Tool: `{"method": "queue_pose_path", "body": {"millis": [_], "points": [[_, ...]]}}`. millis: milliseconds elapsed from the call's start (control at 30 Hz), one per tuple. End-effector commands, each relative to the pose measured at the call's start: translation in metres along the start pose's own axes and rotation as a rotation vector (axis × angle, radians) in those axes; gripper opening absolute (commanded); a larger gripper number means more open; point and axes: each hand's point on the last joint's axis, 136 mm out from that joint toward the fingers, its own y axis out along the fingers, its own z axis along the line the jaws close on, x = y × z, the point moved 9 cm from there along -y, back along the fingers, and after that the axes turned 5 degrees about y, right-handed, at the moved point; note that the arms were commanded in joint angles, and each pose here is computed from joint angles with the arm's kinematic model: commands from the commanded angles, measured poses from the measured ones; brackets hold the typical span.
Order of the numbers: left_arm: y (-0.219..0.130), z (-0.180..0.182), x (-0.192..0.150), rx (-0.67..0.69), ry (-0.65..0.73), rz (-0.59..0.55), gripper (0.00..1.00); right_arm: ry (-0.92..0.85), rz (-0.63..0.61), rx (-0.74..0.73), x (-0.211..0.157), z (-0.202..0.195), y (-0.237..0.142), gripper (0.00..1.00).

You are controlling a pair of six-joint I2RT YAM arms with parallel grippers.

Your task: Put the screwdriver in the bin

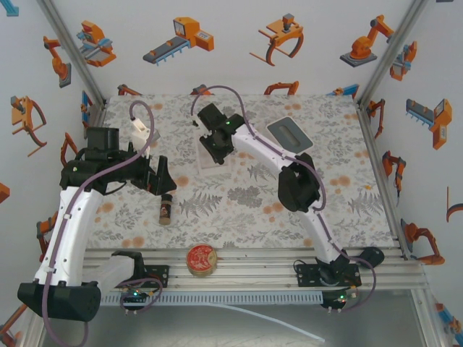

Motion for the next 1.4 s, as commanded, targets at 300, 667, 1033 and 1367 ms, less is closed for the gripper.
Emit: {"method": "queue_pose_path", "body": {"millis": [300, 667, 1033, 1367], "points": [[-0.007, -0.003, 0.008, -0.009, 0.007, -0.036, 0.97, -0.021, 0.002, -0.022, 0.002, 0.0, 0.009, 0.27], [-0.007, -0.003, 0.008, -0.01, 0.004, -0.04, 0.97, -0.035, -0.01, -0.061, 0.006, -0.003, 0.02, 0.28], [-0.006, -0.003, 0.008, -0.012, -0.001, -0.04, 0.97, -0.052, -0.011, -0.092, 0.007, -0.005, 0.031, 0.29], [-0.004, -0.001, 0.009, -0.017, -0.006, -0.039, 0.97, -0.055, -0.029, -0.099, 0.009, -0.005, 0.036, 0.29]]}}
